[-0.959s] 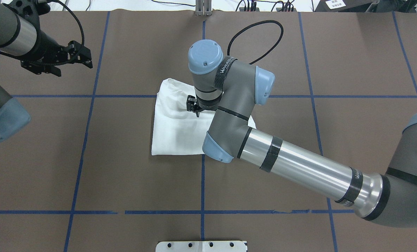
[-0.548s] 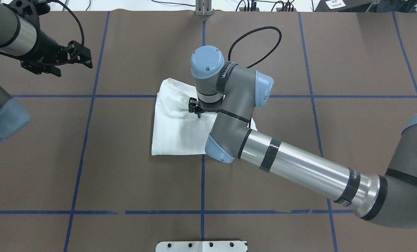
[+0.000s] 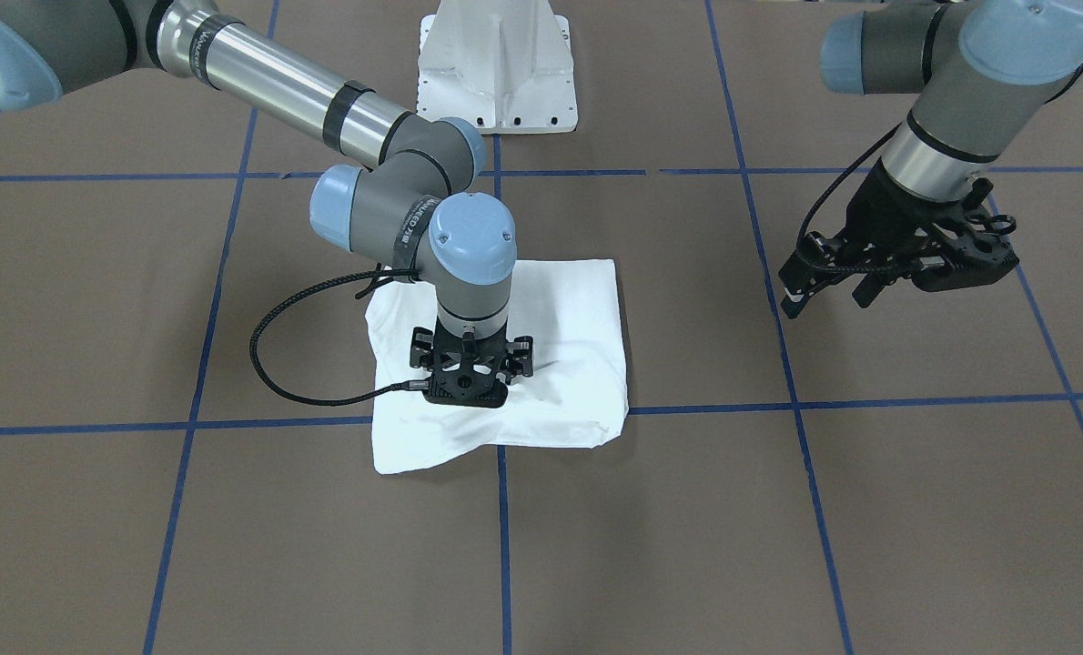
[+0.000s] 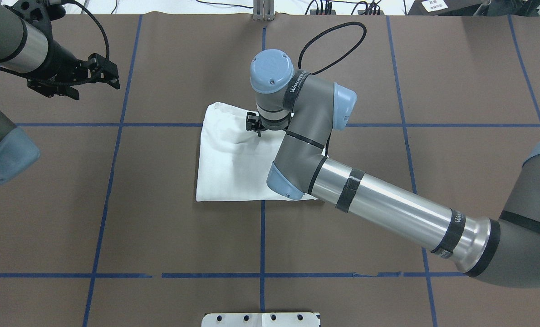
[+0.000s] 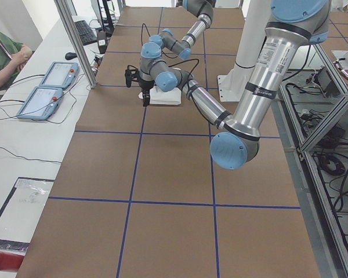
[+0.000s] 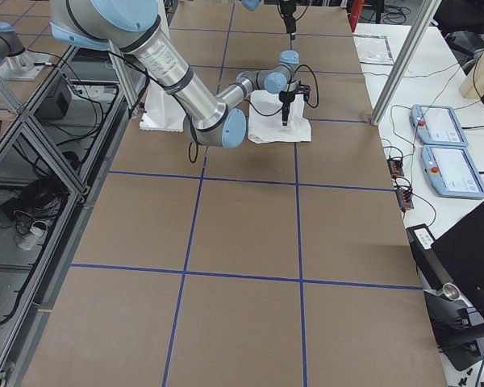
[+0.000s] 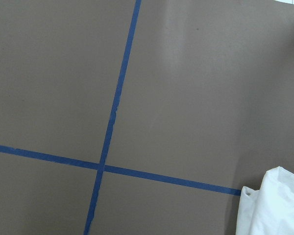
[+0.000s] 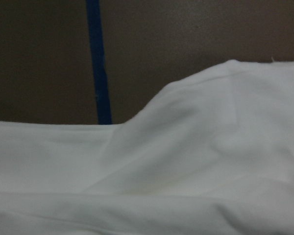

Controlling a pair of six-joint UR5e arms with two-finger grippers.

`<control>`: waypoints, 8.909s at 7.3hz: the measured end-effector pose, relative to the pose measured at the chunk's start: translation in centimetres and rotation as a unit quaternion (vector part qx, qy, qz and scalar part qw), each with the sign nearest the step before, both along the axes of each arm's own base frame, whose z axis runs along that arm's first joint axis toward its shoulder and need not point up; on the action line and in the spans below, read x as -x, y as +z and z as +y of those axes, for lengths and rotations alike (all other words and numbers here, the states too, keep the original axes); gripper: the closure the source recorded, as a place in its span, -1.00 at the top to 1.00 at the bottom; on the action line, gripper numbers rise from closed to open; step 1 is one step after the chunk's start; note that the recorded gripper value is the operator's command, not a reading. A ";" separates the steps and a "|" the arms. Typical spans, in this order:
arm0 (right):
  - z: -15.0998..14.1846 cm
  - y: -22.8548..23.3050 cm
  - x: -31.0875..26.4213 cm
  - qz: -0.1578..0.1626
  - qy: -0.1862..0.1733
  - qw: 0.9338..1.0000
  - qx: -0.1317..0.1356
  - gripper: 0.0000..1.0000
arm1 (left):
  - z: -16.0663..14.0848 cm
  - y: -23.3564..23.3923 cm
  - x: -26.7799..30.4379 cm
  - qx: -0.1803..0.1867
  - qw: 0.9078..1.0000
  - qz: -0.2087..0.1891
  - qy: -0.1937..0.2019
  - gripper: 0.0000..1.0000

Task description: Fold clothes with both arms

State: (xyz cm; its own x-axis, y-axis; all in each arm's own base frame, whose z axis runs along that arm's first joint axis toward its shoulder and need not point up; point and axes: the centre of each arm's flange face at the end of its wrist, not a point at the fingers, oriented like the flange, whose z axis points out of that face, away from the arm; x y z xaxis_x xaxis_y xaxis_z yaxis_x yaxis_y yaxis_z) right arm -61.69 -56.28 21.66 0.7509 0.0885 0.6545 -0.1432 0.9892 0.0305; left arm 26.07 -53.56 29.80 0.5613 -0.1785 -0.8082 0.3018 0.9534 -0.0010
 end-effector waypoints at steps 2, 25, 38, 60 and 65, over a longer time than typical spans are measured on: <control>-2.2 0.7 0.1 -0.010 0.010 0.999 -0.046 0.99 | 0.0 0.0 0.0 0.000 1.000 0.000 0.000 1.00; 7.2 35.7 -63.9 0.001 -0.099 0.994 0.052 1.00 | 1.8 34.9 34.8 -0.146 0.962 -0.169 0.156 1.00; 8.9 46.9 -68.2 -0.028 -0.086 0.996 0.024 1.00 | 3.0 34.5 33.7 -0.053 0.975 -0.136 0.168 1.00; 9.1 46.9 -68.8 -0.050 -0.042 0.996 0.053 1.00 | 2.8 34.7 33.7 -0.051 0.976 -0.132 0.168 1.00; 9.0 47.0 -68.9 -0.048 -0.032 0.997 0.060 1.00 | 2.8 34.8 33.7 -0.051 0.975 -0.134 0.167 1.00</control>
